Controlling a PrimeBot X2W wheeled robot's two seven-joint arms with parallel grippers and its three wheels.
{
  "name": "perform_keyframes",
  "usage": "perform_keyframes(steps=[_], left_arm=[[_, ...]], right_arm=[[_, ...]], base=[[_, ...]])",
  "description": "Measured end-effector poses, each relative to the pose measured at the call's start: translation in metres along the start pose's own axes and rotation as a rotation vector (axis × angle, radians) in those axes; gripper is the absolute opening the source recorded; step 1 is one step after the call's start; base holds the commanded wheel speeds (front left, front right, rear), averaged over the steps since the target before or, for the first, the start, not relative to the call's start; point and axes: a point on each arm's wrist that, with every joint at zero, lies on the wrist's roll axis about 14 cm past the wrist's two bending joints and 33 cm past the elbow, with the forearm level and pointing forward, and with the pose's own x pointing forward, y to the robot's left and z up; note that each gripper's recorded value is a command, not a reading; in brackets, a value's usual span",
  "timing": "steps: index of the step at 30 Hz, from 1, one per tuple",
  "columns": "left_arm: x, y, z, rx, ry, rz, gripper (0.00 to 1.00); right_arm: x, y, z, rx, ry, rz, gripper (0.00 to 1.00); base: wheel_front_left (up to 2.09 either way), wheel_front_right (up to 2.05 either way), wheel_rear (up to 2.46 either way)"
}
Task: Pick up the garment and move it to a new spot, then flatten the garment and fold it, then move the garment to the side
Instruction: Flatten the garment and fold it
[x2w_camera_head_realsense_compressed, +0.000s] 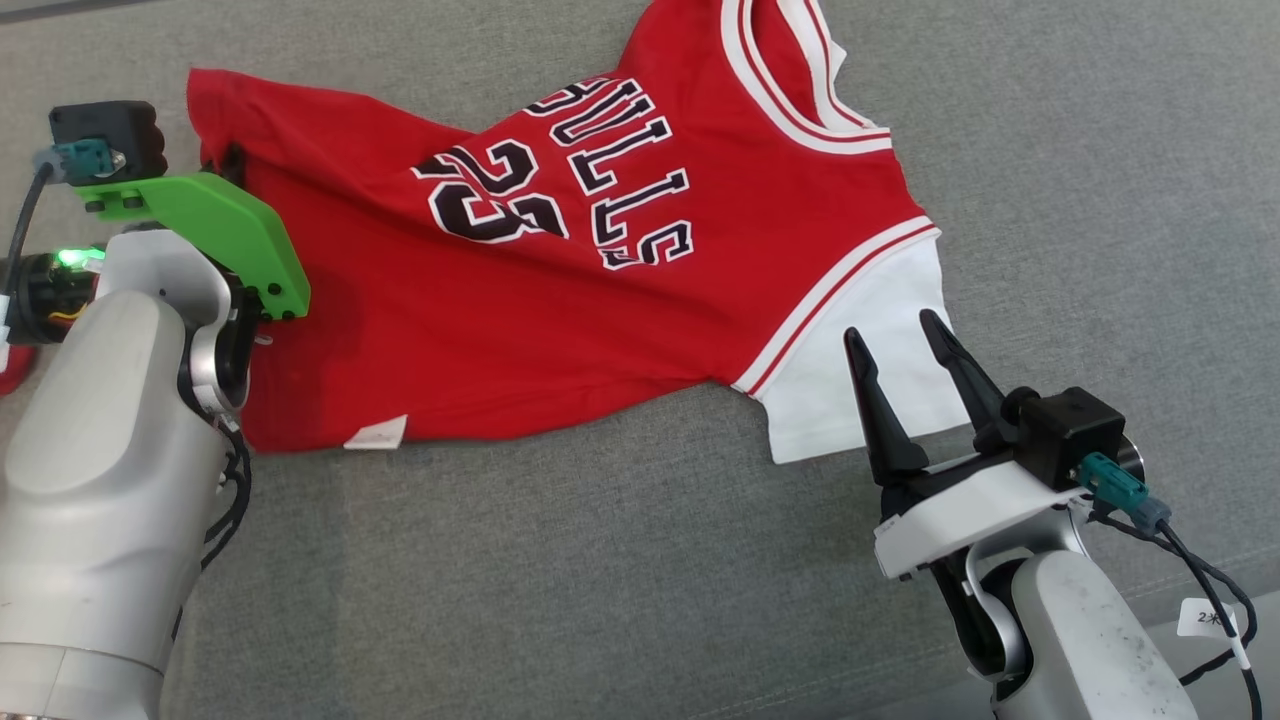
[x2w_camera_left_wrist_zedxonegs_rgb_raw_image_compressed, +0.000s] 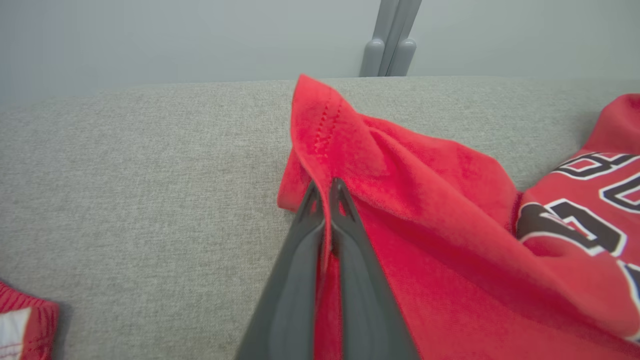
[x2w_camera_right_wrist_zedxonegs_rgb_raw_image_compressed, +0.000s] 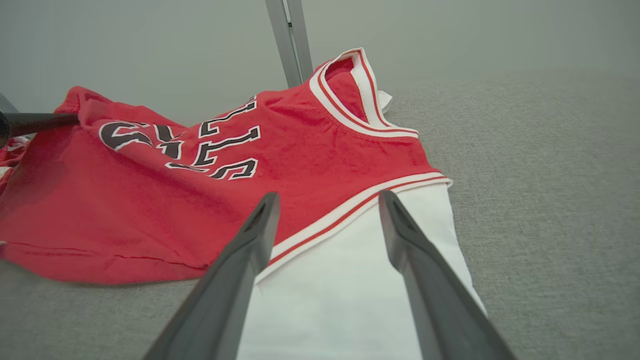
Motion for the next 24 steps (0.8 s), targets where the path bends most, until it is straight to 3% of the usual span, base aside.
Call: perform_keyframes(steps=[4, 5, 6, 7, 14, 24], left_arm=[[0.006, -0.002, 0.002, 0.032, -0.019, 0.002, 0.0], [0.006, -0.002, 0.001, 0.034, -0.017, 0.003, 0.15], [0.006, -0.003, 0.0, 0.034, -0.02, 0.001, 0.73], [0.005, -0.004, -0.001, 0.031, -0.021, -0.001, 1.0], [-0.014, -0.013, 0.003, 0.01, -0.101, -0.029, 1.0], [-0.082, -0.011, 0.011, -0.063, -0.338, -0.043, 1.0]], right_arm=[[-0.002, -0.003, -0.001, -0.003, 0.006, -0.009, 1.0], [-0.003, -0.003, -0.001, -0.004, 0.004, -0.009, 1.0], [-0.003, -0.003, 0.0, -0.004, 0.003, -0.009, 1.0], [-0.003, -0.003, 0.001, -0.004, 0.001, -0.009, 1.0], [-0.009, -0.011, 0.015, -0.027, -0.03, -0.025, 1.0], [-0.023, -0.01, 0.043, -0.06, -0.081, -0.019, 1.0]], base=[[0.0, 0.0, 0.0], [0.0, 0.0, 0.0], [0.0, 0.0, 0.0], [0.0, 0.0, 0.0], [0.0, 0.0, 0.0], [0.0, 0.0, 0.0]])
